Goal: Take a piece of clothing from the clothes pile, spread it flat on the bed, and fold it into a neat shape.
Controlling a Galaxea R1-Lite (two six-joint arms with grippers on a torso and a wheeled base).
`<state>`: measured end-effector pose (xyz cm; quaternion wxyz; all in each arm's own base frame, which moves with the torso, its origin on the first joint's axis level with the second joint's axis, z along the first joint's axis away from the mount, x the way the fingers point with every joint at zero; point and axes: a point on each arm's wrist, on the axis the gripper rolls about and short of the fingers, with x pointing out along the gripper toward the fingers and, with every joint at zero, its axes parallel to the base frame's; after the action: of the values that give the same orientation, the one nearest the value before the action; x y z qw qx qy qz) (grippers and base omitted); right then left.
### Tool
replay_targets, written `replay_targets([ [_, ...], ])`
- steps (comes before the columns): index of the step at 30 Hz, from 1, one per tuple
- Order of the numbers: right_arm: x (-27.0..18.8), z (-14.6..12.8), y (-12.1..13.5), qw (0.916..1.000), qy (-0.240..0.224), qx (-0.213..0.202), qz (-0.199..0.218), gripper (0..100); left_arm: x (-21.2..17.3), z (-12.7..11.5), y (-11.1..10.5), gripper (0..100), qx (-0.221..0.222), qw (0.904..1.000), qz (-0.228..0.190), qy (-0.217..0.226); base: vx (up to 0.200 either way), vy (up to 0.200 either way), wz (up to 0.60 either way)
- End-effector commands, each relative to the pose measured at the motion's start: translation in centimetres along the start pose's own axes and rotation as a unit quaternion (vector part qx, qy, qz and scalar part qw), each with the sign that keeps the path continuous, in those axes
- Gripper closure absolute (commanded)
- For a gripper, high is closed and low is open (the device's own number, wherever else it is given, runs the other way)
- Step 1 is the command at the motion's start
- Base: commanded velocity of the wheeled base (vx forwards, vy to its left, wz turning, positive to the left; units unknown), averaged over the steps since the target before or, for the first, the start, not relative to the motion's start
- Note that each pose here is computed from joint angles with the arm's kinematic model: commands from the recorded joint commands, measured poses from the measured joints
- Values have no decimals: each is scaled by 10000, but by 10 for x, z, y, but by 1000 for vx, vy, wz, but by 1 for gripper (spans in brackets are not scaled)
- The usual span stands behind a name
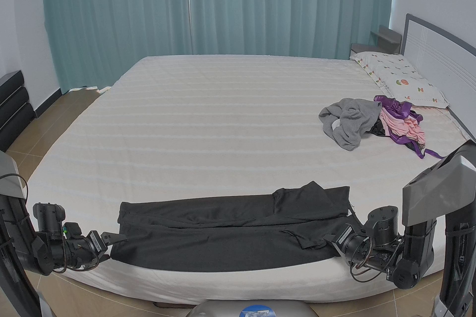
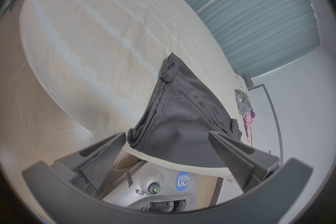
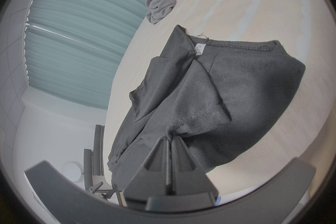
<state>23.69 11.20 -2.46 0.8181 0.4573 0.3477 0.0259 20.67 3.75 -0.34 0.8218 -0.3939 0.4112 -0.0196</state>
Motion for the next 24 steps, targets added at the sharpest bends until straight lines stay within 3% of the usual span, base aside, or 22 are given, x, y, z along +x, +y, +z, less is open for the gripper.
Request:
replay_targets([
  [1, -1, 1, 3, 9999, -39, 1, 99, 100, 1, -1, 1, 0, -23, 10000, 20, 34, 0, 0, 0],
  [11, -16, 4, 12, 9995, -90, 7, 286, 100, 1, -1, 1, 0, -23, 10000, 20, 34, 0, 0, 0],
  [24, -34, -8, 10, 9996, 153, -181, 160, 100, 1, -1, 1, 0, -23, 10000, 20, 34, 0, 0, 0],
])
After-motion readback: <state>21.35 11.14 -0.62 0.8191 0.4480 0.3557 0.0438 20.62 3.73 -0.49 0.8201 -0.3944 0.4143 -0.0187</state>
